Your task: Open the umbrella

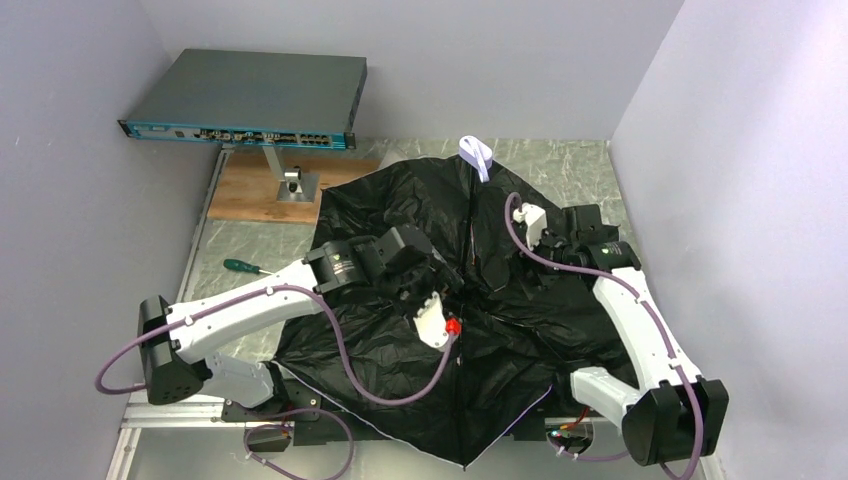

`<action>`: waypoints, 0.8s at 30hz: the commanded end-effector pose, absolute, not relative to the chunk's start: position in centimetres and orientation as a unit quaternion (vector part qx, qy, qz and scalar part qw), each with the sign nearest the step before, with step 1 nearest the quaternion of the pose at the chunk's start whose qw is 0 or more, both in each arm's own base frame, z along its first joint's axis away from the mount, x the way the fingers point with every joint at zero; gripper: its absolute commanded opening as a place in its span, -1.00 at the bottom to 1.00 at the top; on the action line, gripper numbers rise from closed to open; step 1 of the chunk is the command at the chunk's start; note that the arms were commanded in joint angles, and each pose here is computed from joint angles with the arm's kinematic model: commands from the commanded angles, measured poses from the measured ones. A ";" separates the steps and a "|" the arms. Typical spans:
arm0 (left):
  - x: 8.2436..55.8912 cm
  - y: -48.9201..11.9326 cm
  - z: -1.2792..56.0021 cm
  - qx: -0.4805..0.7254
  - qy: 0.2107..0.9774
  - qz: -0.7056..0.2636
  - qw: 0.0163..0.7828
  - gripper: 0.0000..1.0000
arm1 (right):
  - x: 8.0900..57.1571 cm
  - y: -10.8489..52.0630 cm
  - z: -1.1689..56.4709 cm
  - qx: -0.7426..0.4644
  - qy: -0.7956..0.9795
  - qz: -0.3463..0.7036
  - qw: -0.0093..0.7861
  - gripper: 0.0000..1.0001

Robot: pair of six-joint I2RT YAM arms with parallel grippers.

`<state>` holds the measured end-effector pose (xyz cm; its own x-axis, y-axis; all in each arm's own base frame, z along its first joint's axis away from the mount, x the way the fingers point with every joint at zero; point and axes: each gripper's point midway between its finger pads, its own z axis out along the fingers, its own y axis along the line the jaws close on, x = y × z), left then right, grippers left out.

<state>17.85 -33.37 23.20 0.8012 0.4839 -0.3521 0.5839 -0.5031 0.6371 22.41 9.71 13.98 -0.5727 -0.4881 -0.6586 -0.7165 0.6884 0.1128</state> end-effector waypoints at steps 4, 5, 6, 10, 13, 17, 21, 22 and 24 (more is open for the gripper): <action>19.3 -36.0 28.4 0.883 0.160 0.069 0.435 0.57 | 22.9 13.2 20.9 -0.323 0.789 0.269 0.448 0.61; 19.5 -36.5 29.3 0.878 0.142 0.082 0.450 0.58 | 22.8 13.7 21.4 -0.320 0.775 0.282 0.466 0.61; 19.7 -36.9 29.9 0.873 0.122 0.098 0.462 0.58 | 23.0 14.2 21.8 -0.315 0.762 0.295 0.483 0.61; 21.4 -38.3 31.5 0.859 0.054 0.174 0.478 0.56 | 24.2 15.8 21.0 -0.284 0.755 0.336 0.487 0.53; 22.4 -38.9 32.5 0.862 0.056 0.180 0.470 0.55 | 24.6 16.7 19.4 -0.272 0.769 0.357 0.456 0.49; 24.8 -39.2 33.2 0.851 0.036 0.232 0.469 0.56 | 24.2 17.1 18.1 -0.276 0.776 0.363 0.435 0.49; 26.5 -39.1 32.5 0.853 0.017 0.260 0.452 0.50 | 24.1 16.7 17.8 -0.273 0.790 0.354 0.420 0.48; 27.1 -39.0 32.3 0.853 0.017 0.268 0.447 0.45 | 23.8 16.7 18.1 -0.276 0.788 0.356 0.419 0.48; 28.2 -38.9 32.3 0.850 0.018 0.286 0.442 0.34 | 23.2 16.5 18.9 -0.283 0.783 0.351 0.430 0.48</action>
